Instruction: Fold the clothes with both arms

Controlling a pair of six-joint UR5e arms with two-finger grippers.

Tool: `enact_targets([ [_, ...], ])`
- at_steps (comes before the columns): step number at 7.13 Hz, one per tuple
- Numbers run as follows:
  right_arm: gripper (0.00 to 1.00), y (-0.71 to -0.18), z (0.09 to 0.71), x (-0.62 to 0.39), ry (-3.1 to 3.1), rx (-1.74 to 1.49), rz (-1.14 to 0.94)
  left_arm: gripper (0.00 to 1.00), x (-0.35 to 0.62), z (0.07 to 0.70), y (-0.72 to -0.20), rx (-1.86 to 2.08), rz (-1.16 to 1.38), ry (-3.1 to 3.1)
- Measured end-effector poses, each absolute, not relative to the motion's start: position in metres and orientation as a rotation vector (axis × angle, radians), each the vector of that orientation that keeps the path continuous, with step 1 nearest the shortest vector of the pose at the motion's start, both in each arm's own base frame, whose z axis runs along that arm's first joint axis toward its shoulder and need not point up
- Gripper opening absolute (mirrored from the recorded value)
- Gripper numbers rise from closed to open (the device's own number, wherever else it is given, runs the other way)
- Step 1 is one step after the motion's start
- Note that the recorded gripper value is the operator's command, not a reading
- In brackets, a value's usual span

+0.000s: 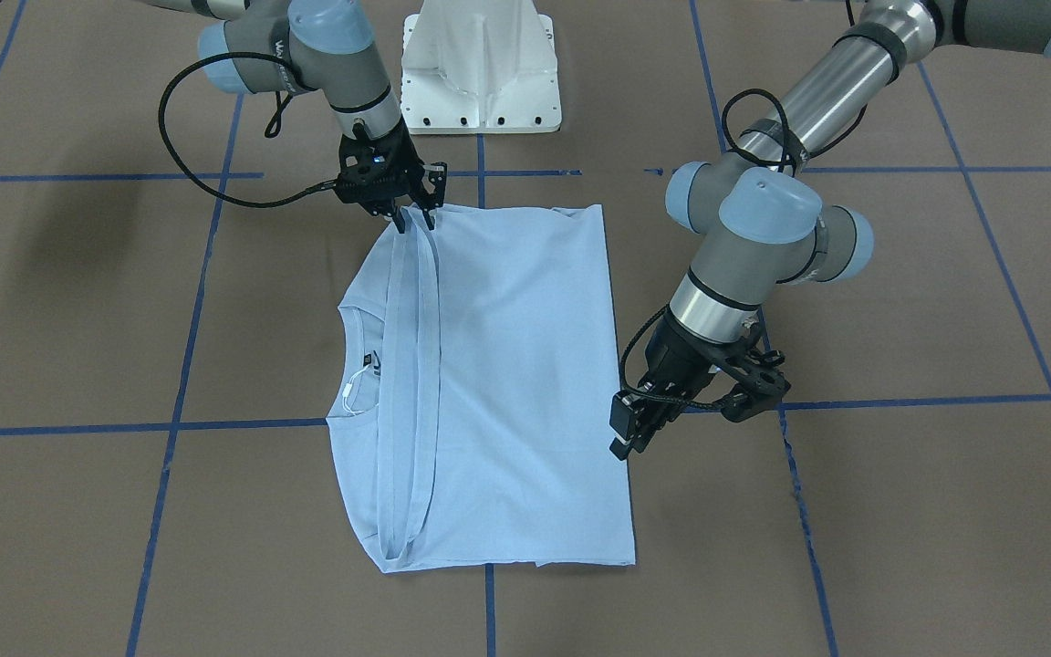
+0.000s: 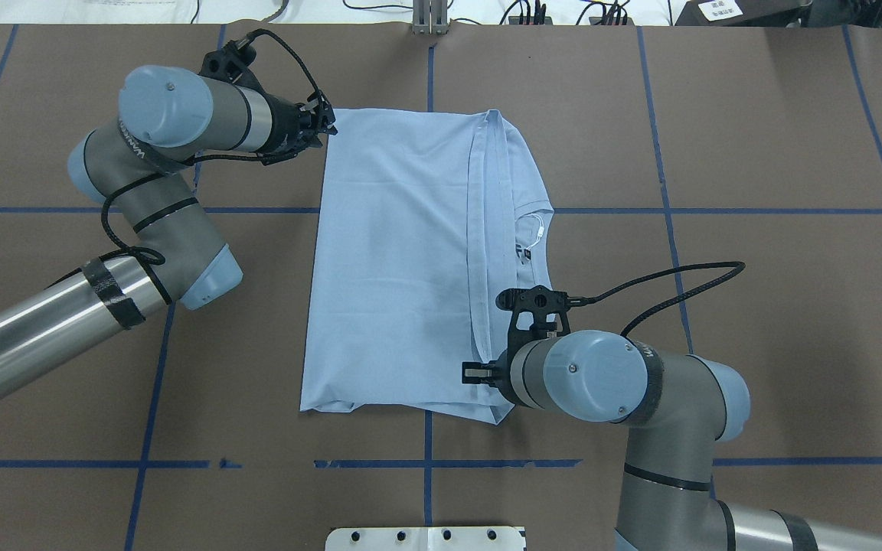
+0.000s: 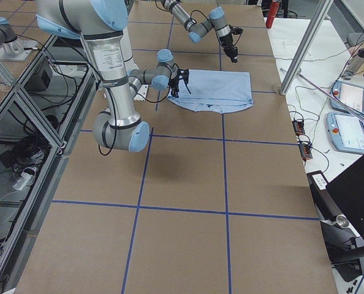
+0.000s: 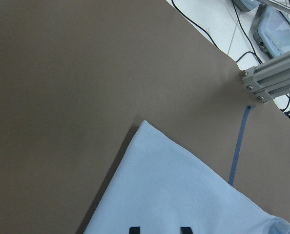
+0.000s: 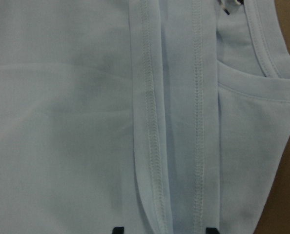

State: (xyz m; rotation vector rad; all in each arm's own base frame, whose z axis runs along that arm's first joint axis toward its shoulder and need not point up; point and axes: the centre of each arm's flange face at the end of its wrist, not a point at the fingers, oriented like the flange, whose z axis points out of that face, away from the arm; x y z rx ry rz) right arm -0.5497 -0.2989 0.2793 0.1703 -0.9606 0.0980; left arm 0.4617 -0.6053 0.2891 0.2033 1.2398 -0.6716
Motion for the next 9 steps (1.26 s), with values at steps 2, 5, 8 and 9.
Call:
enact_targets([
  [2,0.21,-0.299,0.279,-0.55,-0.96,0.182,0.077,0.38,0.462,0.29,-0.605,0.203,-0.671,1.239],
  [5,0.0,-0.295,0.28,-0.551,-0.961,0.189,0.055,0.38,0.463,0.289,-0.604,0.202,-0.669,1.24],
  [8,0.0,-0.294,0.28,-0.543,-0.967,0.192,0.062,0.38,0.463,0.287,-0.604,0.202,-0.671,1.244],
  [9,0.0,-0.292,0.284,-0.537,-0.962,0.199,0.072,0.38,0.463,0.286,-0.603,0.203,-0.671,1.246],
])
